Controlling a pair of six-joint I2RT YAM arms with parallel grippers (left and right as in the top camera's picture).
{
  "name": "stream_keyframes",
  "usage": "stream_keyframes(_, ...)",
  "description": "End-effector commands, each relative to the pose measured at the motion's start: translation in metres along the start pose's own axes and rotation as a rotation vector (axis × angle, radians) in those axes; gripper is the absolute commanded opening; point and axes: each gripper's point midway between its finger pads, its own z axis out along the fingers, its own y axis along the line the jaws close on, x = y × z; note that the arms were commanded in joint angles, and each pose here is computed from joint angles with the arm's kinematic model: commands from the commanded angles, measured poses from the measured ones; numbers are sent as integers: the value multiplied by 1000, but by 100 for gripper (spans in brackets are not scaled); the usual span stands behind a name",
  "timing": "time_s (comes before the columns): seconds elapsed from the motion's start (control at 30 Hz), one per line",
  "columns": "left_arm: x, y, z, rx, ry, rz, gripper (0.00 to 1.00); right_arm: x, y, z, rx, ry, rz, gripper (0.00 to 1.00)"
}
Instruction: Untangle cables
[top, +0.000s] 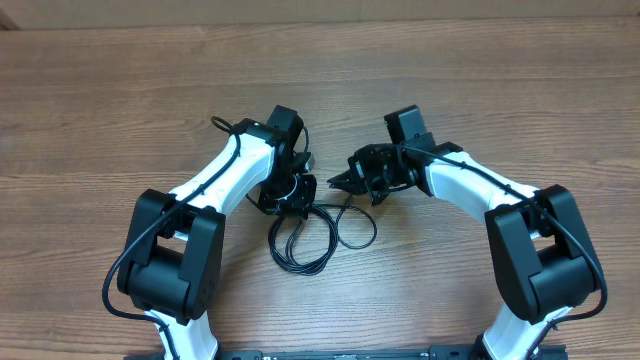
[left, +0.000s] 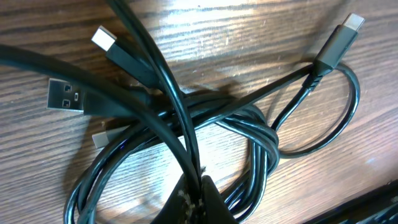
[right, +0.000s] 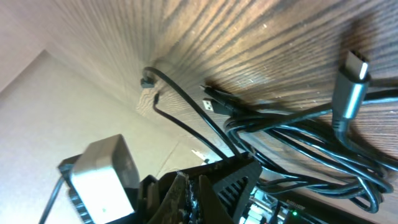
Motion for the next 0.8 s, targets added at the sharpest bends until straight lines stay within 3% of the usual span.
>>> stream_keyframes(0.0,-3,-2,-8,2,-23,54,6,0,2,-3,-9,15,-55,4)
stream_keyframes(0.2,-9,-2,-32,-3,-32,34,22,-5,-9,-3,32,-8,-288,4)
stream_keyframes(0.3,-11,1,-44,-42,-34,34,40,-4,-17,-4,60,3,-394,4)
stream_keyframes(0.37,-9,20,-49,-154,-36,-59,49,-2,-27,-4,93,18,-443,4)
stream_keyframes(0.4,-2,37,-52,-250,-29,-149,47,-1,-34,-5,119,29,-482,4)
stream_keyframes(0.5,12,54,-55,-342,4,-235,45,2,-42,-6,145,48,-543,4)
stream_keyframes(0.77,35,67,-33,-346,79,-297,43,3,-39,-18,184,-3,-626,4)
